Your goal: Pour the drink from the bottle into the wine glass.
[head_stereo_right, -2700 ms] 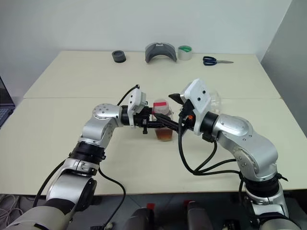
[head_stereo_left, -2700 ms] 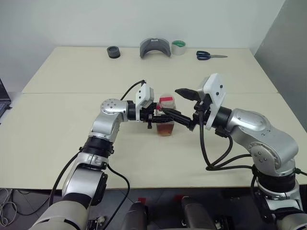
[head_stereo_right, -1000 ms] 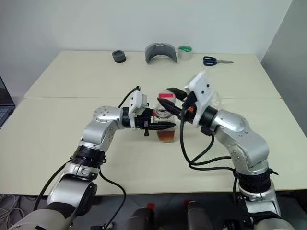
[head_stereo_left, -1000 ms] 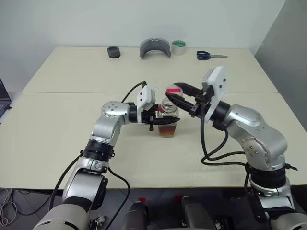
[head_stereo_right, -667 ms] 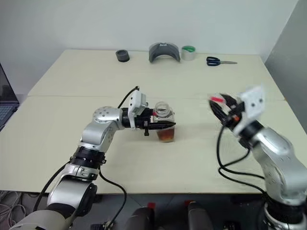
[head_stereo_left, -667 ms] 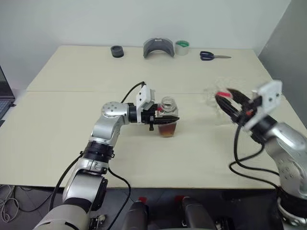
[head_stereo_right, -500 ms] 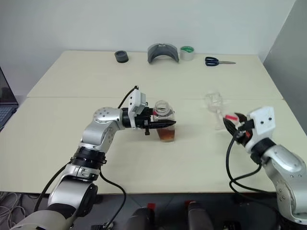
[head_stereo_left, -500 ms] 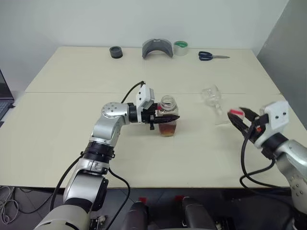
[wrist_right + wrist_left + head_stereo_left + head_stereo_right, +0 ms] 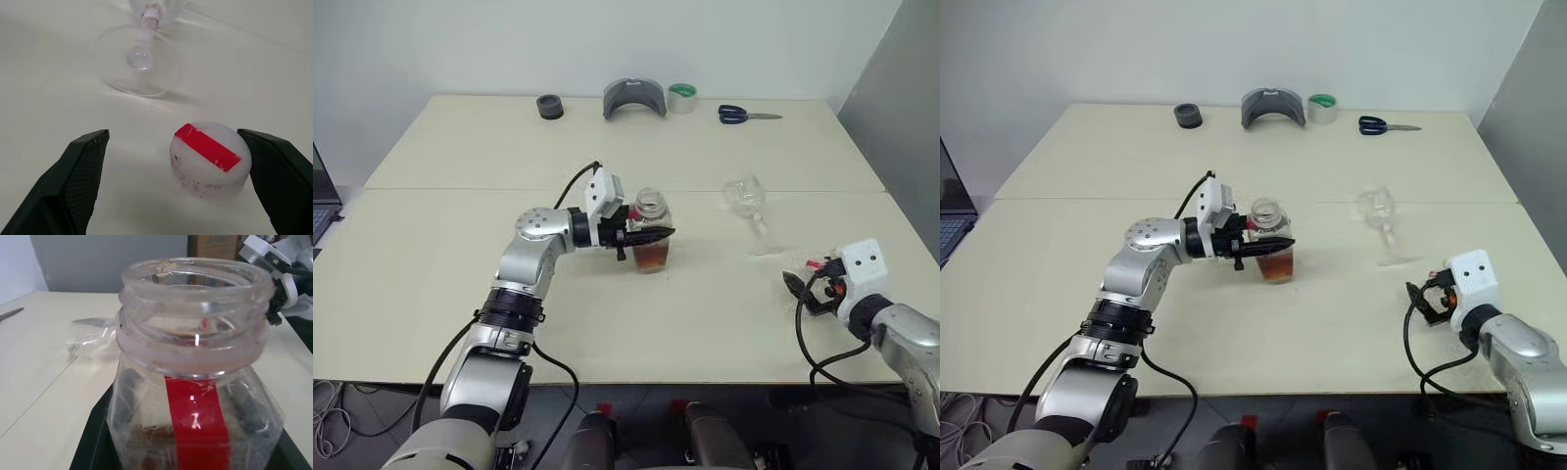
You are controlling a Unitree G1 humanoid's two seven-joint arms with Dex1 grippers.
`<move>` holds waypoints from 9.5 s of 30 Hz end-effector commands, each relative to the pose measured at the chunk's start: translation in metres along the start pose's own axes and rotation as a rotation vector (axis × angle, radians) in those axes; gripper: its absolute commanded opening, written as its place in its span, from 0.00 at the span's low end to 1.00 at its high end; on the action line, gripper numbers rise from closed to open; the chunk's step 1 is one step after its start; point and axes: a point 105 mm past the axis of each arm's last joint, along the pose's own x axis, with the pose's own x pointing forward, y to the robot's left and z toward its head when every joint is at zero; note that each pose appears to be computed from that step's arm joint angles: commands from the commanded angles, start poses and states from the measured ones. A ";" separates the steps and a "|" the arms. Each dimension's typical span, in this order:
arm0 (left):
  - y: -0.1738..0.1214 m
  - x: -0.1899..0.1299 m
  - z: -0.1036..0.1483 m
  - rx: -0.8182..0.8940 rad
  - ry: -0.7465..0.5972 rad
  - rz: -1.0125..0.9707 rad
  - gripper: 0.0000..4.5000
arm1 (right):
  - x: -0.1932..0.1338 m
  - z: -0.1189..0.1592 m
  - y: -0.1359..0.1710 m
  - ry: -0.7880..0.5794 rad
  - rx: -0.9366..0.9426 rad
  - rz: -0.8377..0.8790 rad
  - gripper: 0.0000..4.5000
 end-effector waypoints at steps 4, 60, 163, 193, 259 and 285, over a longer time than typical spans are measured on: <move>0.015 -0.016 0.015 0.055 -0.049 0.121 0.38 | 0.000 0.023 0.001 -0.105 -0.145 0.006 1.00; 0.108 -0.198 -0.007 -0.023 0.054 1.224 0.38 | 0.017 0.181 0.165 -0.585 -0.018 0.735 1.00; -0.039 -0.042 -0.037 0.069 0.087 0.208 1.00 | 0.139 0.075 -0.015 0.332 0.269 0.358 0.10; -0.011 -0.079 0.000 -0.128 0.130 0.225 1.00 | 0.161 0.150 0.051 -0.452 0.459 0.063 0.04; -0.029 -0.106 0.000 -0.024 0.116 0.559 1.00 | 0.136 0.122 0.179 -0.528 0.270 0.461 0.91; -0.033 -0.162 -0.078 -0.147 0.211 1.047 1.00 | 0.027 0.090 0.180 -0.552 0.017 0.792 0.99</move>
